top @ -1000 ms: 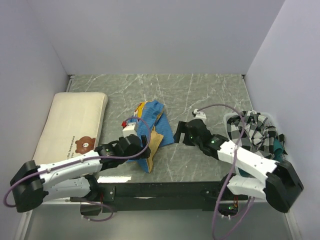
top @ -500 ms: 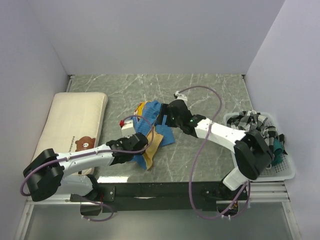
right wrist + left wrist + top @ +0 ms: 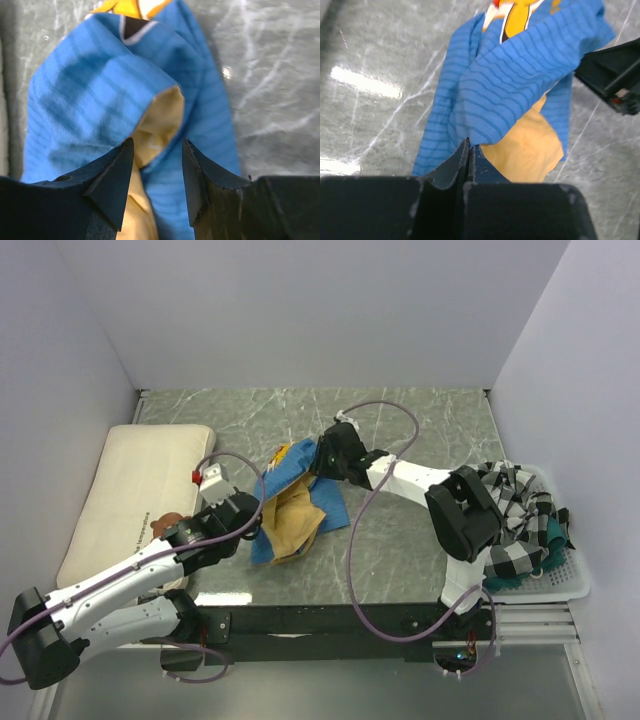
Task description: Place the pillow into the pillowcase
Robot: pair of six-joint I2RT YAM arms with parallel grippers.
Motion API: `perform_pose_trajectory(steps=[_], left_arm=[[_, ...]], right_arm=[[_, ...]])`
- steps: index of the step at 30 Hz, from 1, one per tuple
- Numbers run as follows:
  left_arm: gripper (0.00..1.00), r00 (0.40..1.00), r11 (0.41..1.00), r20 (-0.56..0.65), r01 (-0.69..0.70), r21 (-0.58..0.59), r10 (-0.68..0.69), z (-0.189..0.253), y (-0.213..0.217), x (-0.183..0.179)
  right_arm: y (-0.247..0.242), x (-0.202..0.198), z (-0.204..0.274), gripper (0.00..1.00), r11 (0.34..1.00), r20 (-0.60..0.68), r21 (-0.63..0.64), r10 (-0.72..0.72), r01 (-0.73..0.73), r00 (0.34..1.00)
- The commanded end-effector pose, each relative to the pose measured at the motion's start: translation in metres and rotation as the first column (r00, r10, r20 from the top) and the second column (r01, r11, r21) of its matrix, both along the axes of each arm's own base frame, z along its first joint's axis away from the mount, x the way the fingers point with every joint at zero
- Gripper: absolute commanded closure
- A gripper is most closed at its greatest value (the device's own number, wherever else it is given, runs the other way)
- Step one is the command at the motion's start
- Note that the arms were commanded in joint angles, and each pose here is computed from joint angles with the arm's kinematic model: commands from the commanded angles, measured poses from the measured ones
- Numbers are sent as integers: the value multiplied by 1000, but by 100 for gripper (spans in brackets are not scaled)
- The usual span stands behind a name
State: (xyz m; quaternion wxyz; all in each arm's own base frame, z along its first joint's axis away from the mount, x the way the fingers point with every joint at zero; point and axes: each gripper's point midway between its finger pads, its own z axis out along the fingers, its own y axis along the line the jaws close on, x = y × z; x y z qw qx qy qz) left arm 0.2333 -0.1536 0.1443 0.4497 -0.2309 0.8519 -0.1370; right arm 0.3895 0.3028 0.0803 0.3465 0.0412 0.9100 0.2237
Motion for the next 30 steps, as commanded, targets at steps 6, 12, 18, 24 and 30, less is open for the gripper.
perform_pose_trajectory(steps=[6,12,18,24,30], left_arm=[[98,994,999,95,-48,-25,50,63,14,7],[96,983,995,153,-95,-23,97,100,28,14],[96,931,981,309,-180,-73,194,176,58,41],[96,831,962,486,-260,-85,268,287,88,86],[99,743,964,620,-252,-90,252,380,97,121]], right_arm=[[31,36,16,52,997,40,73,1,-4,999],[18,53,24,84,998,49,-20,-53,54,997],[-40,75,90,100,976,159,-109,-168,186,973],[-113,97,254,100,938,373,-74,-290,339,881],[-170,103,401,100,912,571,80,-373,402,732]])
